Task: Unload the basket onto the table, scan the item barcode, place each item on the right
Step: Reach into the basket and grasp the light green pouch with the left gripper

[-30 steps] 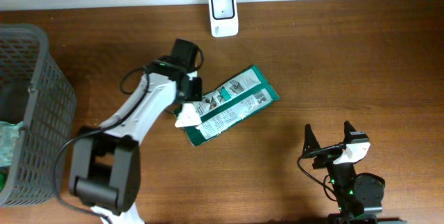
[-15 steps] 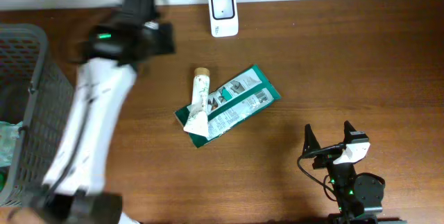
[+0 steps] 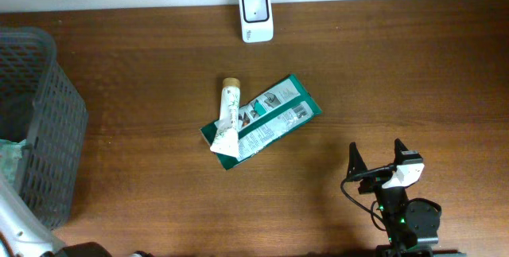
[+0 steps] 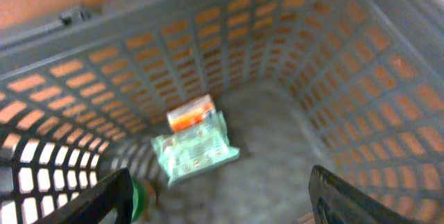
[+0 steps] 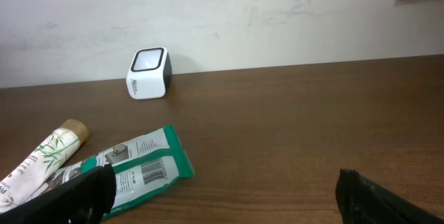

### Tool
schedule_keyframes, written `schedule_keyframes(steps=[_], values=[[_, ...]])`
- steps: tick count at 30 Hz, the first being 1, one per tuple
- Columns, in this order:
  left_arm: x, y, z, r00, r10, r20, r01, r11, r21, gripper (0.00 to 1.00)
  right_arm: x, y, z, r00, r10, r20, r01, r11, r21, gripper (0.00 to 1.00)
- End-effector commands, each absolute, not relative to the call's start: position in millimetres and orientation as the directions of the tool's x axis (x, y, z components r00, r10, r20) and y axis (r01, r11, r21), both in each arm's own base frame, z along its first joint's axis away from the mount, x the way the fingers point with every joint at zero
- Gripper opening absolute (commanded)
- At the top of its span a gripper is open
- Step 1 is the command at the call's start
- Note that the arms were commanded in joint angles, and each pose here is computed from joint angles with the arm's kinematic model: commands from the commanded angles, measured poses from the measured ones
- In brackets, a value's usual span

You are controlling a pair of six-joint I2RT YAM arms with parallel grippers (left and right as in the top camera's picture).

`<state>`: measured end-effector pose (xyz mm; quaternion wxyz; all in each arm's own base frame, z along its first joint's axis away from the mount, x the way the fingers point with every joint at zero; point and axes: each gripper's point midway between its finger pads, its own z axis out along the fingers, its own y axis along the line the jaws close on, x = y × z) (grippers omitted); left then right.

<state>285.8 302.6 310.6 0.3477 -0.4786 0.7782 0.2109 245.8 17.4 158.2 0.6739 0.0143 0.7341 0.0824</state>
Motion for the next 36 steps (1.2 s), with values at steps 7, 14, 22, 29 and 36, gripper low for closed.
schedule_keyframes(steps=[7,14,22,29,36], values=[[306,330,185,-0.539,-0.576,-0.614,-0.803,0.573,0.167,0.77,246,16,155,-0.096,0.138,-0.986,-0.081,0.986,0.146,0.98],[315,345,135,-0.637,-0.557,-0.534,-0.745,0.622,0.240,0.75,246,16,155,-0.096,0.138,-0.986,-0.081,0.986,0.146,0.98],[318,354,70,-0.726,-0.546,-0.419,-0.677,0.674,0.295,0.68,246,16,155,-0.096,0.138,-0.986,-0.081,0.986,0.146,0.98],[308,355,18,-0.756,-0.575,-0.312,-0.654,0.676,0.339,0.65,246,16,155,-0.096,0.138,-0.986,-0.081,0.986,0.146,0.98],[312,357,22,-0.754,-0.571,-0.325,-0.656,0.675,0.337,0.00,246,16,155,-0.096,0.138,-0.986,-0.081,0.986,0.146,0.98]])
